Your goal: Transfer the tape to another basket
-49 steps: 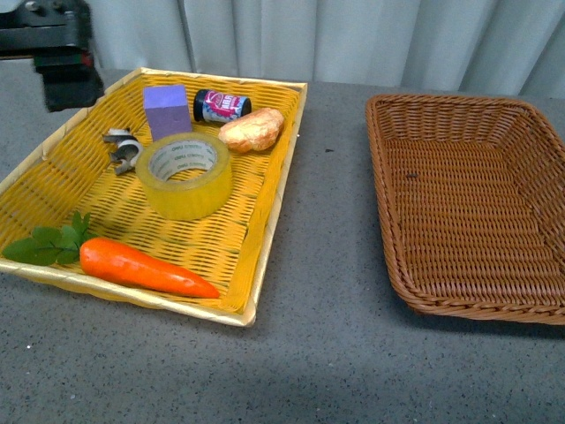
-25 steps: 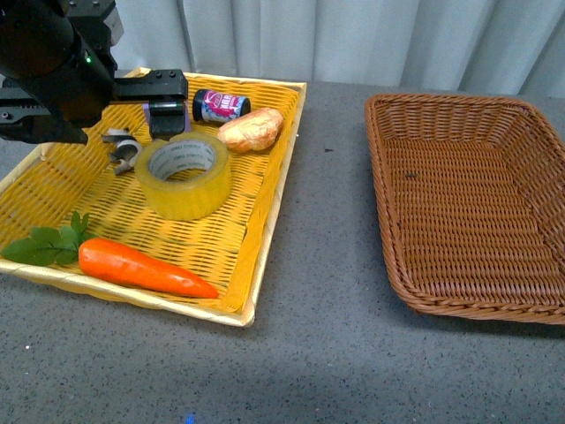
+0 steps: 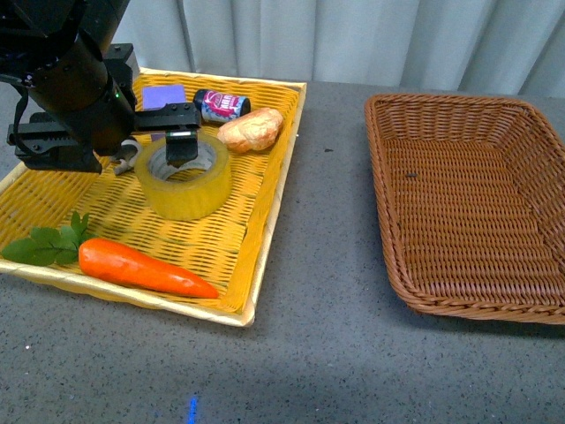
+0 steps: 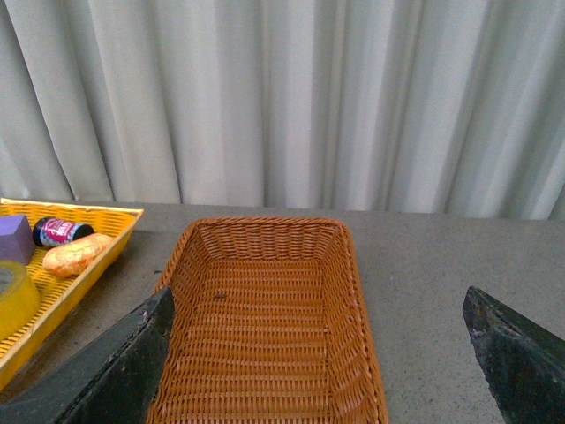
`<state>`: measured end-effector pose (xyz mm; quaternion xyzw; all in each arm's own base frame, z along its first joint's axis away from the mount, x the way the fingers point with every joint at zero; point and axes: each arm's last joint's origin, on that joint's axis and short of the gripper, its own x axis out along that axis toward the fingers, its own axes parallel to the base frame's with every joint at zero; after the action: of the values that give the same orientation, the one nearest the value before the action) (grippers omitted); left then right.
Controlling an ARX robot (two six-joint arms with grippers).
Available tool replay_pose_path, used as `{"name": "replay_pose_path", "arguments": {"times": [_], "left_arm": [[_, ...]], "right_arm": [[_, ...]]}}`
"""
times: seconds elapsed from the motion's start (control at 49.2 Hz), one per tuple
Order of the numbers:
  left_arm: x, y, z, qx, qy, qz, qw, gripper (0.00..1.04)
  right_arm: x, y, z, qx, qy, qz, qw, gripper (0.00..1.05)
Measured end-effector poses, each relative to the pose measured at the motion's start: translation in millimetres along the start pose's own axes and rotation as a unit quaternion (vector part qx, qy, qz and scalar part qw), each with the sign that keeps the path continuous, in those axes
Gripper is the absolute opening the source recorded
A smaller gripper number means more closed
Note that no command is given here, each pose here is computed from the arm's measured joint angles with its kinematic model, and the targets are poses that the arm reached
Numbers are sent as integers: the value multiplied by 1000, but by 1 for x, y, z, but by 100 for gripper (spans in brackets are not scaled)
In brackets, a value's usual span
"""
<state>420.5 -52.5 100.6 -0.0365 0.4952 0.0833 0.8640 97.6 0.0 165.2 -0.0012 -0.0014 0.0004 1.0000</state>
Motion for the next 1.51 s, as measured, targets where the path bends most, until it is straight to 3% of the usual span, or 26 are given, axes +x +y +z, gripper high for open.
{"name": "replay_pose_path", "arguments": {"times": [0.203, 0.61, 0.915, 0.997, 1.038, 1.2, 1.282, 1.505], "left_arm": [[6, -4, 3, -9, 2, 3, 1000, 95], [12, -12, 4, -8, 14, 7, 1000, 19], [5, -13, 9, 21, 0, -16, 1000, 16], [-10, -14, 18, 65, -46, -24, 997, 16], [-22, -16, 26, 90, -79, -58, 991, 16], [-65, -29, 48, 190, -177, -125, 958, 16], [-81, -41, 53, 253, -213, -168, 929, 16], [-98, -84, 40, 386, -217, -259, 859, 16]], "right_arm": [[0, 0, 0, 0, 0, 0, 1000, 96], [0, 0, 0, 0, 0, 0, 1000, 96], [0, 0, 0, 0, 0, 0, 1000, 96], [0, 0, 0, 0, 0, 0, 1000, 96], [0, 0, 0, 0, 0, 0, 1000, 96], [0, 0, 0, 0, 0, 0, 1000, 96], [0, 0, 0, 0, 0, 0, 1000, 96], [0, 0, 0, 0, 0, 0, 1000, 96]]}}
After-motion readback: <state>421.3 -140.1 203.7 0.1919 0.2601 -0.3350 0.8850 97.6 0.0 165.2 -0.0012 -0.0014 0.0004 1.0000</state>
